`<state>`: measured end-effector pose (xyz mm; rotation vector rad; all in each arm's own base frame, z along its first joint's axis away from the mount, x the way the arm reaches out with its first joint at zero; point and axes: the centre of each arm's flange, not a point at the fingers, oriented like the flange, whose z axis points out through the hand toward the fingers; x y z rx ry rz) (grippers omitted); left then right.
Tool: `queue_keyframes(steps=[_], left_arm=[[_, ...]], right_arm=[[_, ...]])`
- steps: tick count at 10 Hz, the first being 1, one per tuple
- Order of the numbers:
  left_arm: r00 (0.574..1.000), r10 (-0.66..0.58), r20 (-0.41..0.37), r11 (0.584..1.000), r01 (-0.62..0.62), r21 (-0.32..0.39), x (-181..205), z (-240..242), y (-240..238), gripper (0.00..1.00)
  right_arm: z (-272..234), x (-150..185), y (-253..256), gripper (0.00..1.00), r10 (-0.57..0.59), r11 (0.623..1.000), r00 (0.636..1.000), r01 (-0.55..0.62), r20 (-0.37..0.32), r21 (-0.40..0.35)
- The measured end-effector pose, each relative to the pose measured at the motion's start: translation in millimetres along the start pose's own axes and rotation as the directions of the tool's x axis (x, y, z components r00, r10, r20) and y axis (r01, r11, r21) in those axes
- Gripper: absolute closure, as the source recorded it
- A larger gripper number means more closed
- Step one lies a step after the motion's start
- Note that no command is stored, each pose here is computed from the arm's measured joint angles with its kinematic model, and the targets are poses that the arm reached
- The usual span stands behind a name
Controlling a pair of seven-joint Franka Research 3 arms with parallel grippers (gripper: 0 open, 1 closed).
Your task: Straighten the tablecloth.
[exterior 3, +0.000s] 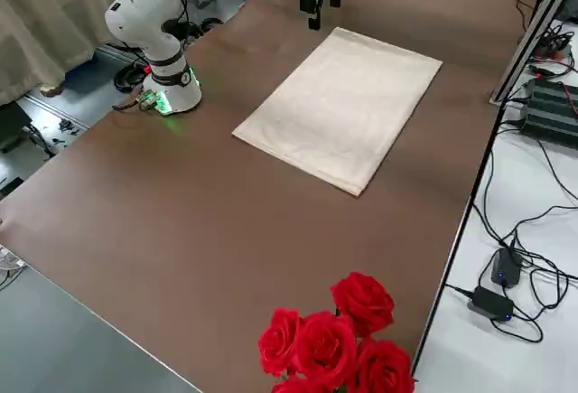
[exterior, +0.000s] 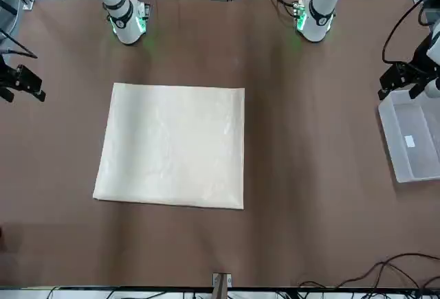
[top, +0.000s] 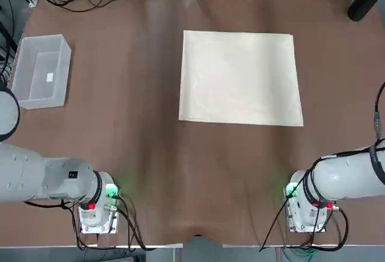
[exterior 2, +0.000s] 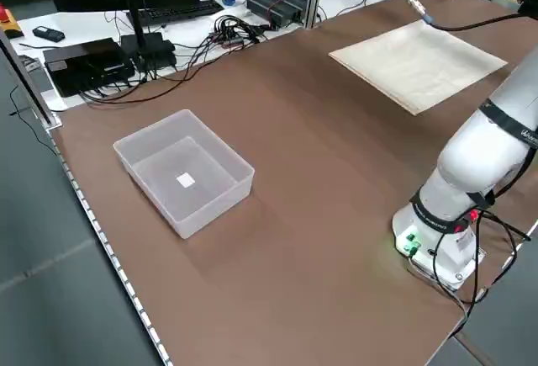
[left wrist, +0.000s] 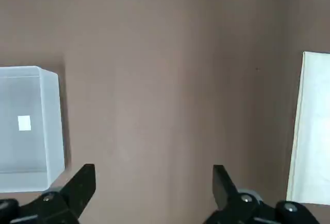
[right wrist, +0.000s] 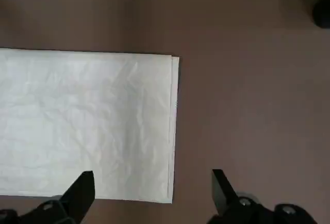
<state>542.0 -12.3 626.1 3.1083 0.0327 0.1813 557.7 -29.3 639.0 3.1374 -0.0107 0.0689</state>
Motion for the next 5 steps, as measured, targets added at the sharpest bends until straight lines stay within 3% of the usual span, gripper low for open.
queue_keyframes(steps=[5], left_arm=[[1.0, 0.003, -0.003, 1.0, -0.003, 0.001, 0.5, -1.5, -7.0, 0.0]], right_arm=[[-2.6, 0.2, 1.4, 0.0, 0.052, 0.999, 0.999, -0.052, -0.007, 0.0]])
